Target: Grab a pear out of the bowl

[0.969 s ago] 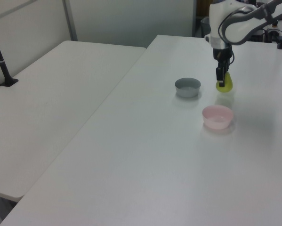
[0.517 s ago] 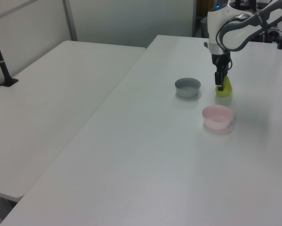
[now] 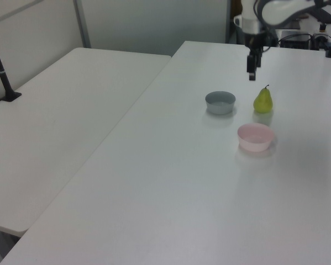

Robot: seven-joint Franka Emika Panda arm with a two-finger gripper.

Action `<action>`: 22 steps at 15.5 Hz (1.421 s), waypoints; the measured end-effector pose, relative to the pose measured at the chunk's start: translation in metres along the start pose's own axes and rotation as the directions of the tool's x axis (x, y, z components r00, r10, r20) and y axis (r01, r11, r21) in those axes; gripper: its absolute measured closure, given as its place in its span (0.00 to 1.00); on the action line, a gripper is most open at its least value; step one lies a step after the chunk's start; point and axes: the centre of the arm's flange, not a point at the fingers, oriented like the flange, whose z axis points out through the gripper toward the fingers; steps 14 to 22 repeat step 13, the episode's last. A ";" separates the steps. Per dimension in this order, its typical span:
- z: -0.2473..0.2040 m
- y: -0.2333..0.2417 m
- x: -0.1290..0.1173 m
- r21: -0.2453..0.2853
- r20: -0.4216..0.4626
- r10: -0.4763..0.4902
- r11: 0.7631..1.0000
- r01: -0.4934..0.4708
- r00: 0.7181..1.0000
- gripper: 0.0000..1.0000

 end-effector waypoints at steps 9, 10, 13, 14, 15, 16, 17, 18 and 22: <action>-0.116 -0.075 -0.003 0.055 -0.086 -0.015 0.998 0.020 0.996 0.00; -0.124 -0.069 -0.009 0.060 -0.077 -0.006 0.998 0.011 0.997 0.00; -0.139 -0.053 -0.020 0.065 -0.077 0.020 0.998 -0.015 0.997 0.00; -0.139 -0.053 -0.020 0.065 -0.077 0.020 0.998 -0.015 0.997 0.00; -0.139 -0.053 -0.020 0.065 -0.077 0.020 0.998 -0.015 0.997 0.00; -0.139 -0.053 -0.020 0.065 -0.077 0.020 0.998 -0.015 0.997 0.00; -0.139 -0.053 -0.020 0.065 -0.077 0.020 0.998 -0.015 0.997 0.00; -0.139 -0.053 -0.020 0.065 -0.077 0.020 0.998 -0.015 0.997 0.00; -0.139 -0.053 -0.020 0.065 -0.077 0.020 0.998 -0.015 0.997 0.00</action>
